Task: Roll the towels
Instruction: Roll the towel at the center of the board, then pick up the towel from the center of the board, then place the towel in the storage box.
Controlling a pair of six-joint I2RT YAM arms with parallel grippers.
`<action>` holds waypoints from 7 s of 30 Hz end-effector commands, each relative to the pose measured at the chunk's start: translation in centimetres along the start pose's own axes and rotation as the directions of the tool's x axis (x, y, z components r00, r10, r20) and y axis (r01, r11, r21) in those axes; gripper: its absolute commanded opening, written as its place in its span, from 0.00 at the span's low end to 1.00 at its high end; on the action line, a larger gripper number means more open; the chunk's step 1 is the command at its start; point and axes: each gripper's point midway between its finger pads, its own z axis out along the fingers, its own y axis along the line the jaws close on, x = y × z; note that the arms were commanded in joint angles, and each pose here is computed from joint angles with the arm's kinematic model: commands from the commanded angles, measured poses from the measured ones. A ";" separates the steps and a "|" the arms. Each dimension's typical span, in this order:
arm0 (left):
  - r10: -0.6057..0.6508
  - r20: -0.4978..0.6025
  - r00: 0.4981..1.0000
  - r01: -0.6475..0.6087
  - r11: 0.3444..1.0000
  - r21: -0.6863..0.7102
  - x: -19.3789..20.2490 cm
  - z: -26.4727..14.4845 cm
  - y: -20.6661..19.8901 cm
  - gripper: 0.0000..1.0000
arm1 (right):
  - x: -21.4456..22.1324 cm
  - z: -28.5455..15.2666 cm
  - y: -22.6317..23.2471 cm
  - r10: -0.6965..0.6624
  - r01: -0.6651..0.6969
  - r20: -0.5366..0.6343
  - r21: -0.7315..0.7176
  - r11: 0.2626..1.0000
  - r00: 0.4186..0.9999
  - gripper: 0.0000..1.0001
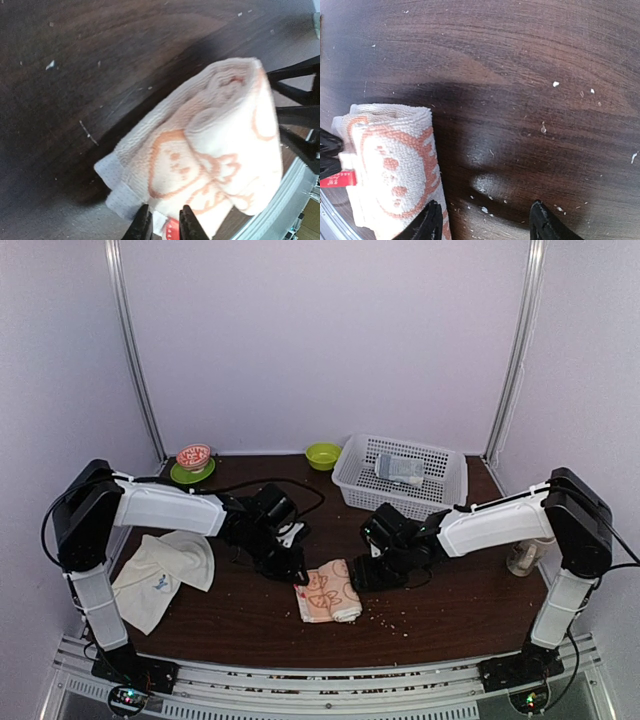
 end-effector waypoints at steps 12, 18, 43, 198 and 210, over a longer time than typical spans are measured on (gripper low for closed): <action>0.004 -0.045 0.999 -0.006 0.999 -0.036 2.1 2.2 1.4 0.17 | -0.1 -0.4 1.4 -0.039 0.039 -0.004 0.006 0.999 0.999 0.60; -0.005 -0.049 0.999 0.003 1.000 -0.024 2.7 2.6 1.3 0.15 | -0.2 -0.7 2.5 -0.053 0.053 0.001 -0.004 0.999 0.999 0.60; 0.002 -0.033 0.999 -0.001 1.000 0.010 3.0 2.6 0.2 0.13 | -0.9 -1.3 6.5 -0.066 0.067 0.021 -0.055 0.996 0.998 0.60; -0.096 0.245 0.965 0.108 0.993 -0.039 -0.8 -7.3 3.5 0.01 | -10.3 -12.0 3.7 -0.008 0.035 0.208 -0.129 0.991 0.978 0.00; -0.069 0.277 0.958 0.089 0.994 -0.061 -1.9 -7.8 3.6 0.01 | -25.0 -18.6 -4.1 0.229 -0.158 0.479 -0.185 0.970 0.848 0.00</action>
